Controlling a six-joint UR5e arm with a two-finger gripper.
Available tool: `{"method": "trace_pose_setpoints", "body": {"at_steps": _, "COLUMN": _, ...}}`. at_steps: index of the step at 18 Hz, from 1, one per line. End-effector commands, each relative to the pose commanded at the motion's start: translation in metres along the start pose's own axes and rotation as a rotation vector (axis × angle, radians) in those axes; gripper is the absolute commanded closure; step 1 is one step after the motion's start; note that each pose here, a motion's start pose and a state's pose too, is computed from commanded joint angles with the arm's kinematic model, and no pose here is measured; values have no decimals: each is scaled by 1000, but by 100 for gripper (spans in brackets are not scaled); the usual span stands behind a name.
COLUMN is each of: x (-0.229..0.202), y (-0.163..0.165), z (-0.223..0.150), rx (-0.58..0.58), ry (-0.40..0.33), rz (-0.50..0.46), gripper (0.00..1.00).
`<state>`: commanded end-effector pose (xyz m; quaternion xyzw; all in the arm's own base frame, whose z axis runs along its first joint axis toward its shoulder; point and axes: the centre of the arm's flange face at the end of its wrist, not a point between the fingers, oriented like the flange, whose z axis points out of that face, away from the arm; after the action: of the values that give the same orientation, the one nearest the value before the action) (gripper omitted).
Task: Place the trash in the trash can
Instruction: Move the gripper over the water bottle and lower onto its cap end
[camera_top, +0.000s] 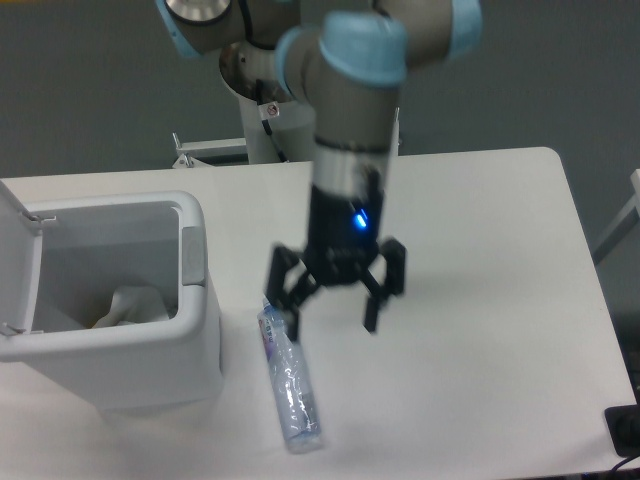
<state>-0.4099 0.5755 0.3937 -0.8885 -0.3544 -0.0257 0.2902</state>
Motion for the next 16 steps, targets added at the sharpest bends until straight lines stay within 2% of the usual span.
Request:
{"method": "trace_pose_setpoints", "body": {"at_steps": 4, "x": 13, "y": 18, "z": 52, "rx": -75, "ry": 19, "rz": 76, "gripper": 0}}
{"method": "trace_pose_setpoints", "body": {"at_steps": 6, "x": 23, "y": 41, "z": 95, "rx": -147, "ry": 37, "rz": 158, "gripper": 0}}
{"method": "trace_pose_setpoints", "body": {"at_steps": 7, "x": 25, "y": 54, "z": 113, "rx": -182, "ry": 44, "rz": 160, "gripper": 0}}
{"method": "trace_pose_setpoints", "body": {"at_steps": 10, "x": 29, "y": 71, "z": 132, "rx": -224, "ry": 48, "rz": 161, "gripper": 0}}
{"method": "trace_pose_setpoints", "body": {"at_steps": 13, "x": 33, "y": 84, "z": 156, "rx": -264, "ry": -14, "rz": 185, "gripper": 0}}
{"method": "trace_pose_setpoints", "body": {"at_steps": 16, "x": 31, "y": 91, "z": 165, "rx": -285, "ry": -29, "rz": 222, "gripper": 0}}
